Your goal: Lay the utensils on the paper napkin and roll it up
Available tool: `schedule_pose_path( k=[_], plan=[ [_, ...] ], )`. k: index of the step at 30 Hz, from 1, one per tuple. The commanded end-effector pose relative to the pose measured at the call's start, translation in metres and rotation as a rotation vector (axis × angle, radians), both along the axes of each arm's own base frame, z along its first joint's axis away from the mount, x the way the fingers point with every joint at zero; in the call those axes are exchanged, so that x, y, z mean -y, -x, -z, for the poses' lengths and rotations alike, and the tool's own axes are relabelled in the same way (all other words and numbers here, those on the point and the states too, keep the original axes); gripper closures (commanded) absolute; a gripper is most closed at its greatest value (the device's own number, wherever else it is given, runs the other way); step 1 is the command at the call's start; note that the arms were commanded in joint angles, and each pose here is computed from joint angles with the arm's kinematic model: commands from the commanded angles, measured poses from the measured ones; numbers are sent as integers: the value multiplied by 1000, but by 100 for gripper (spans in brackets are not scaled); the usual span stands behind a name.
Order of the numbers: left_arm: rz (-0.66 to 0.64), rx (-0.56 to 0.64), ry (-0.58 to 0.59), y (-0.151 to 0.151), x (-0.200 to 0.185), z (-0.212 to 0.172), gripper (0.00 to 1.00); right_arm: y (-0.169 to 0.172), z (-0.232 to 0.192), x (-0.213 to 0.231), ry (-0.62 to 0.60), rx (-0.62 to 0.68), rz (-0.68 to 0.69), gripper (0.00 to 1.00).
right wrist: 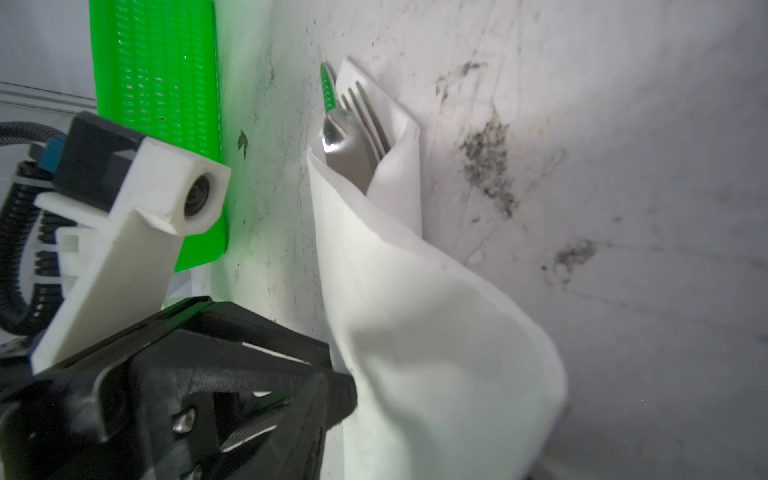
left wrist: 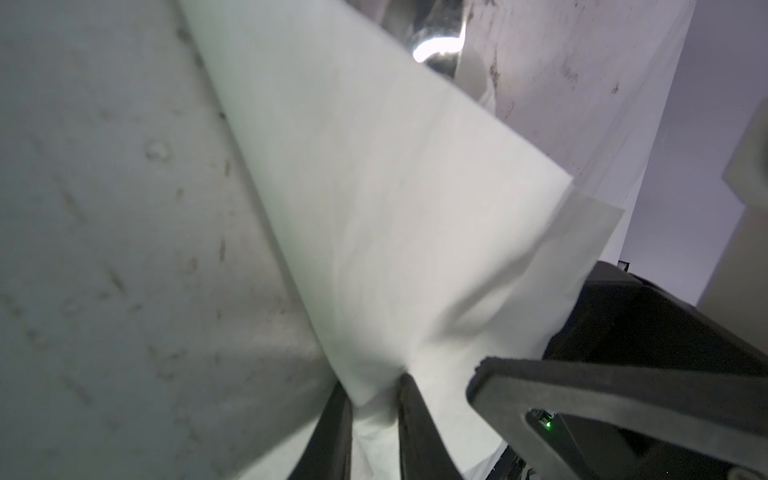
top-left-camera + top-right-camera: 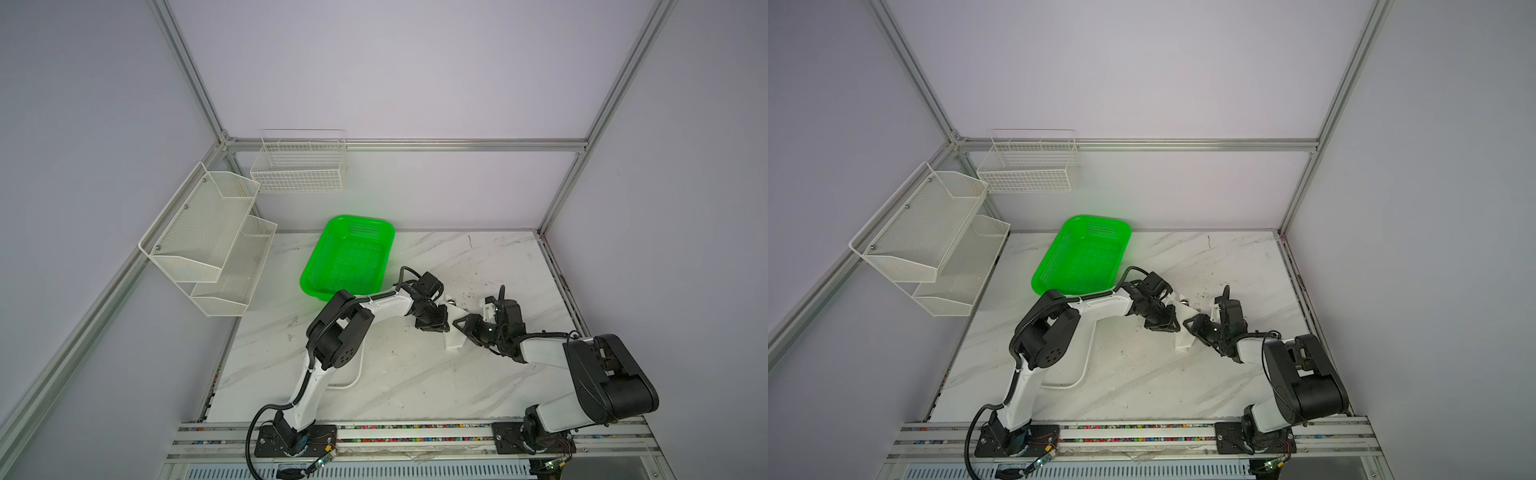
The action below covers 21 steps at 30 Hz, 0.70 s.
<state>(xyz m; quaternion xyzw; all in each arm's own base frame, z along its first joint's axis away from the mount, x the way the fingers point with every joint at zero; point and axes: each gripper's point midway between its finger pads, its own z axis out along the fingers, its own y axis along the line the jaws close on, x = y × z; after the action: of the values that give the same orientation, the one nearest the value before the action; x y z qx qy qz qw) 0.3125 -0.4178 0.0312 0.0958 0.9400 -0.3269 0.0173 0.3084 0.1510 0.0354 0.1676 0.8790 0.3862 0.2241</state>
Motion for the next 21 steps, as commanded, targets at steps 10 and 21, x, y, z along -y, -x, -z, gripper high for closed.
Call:
schedule_pose_path(
  k=[10, 21],
  plan=[
    [24, -14, -93, 5, -5, 29, 79, 13, 31, 6, 55, -82, -20, 55],
    [15, -4, -98, 3, -5, 25, 79, 20, 56, 1, 21, -162, -31, 72]
  ],
)
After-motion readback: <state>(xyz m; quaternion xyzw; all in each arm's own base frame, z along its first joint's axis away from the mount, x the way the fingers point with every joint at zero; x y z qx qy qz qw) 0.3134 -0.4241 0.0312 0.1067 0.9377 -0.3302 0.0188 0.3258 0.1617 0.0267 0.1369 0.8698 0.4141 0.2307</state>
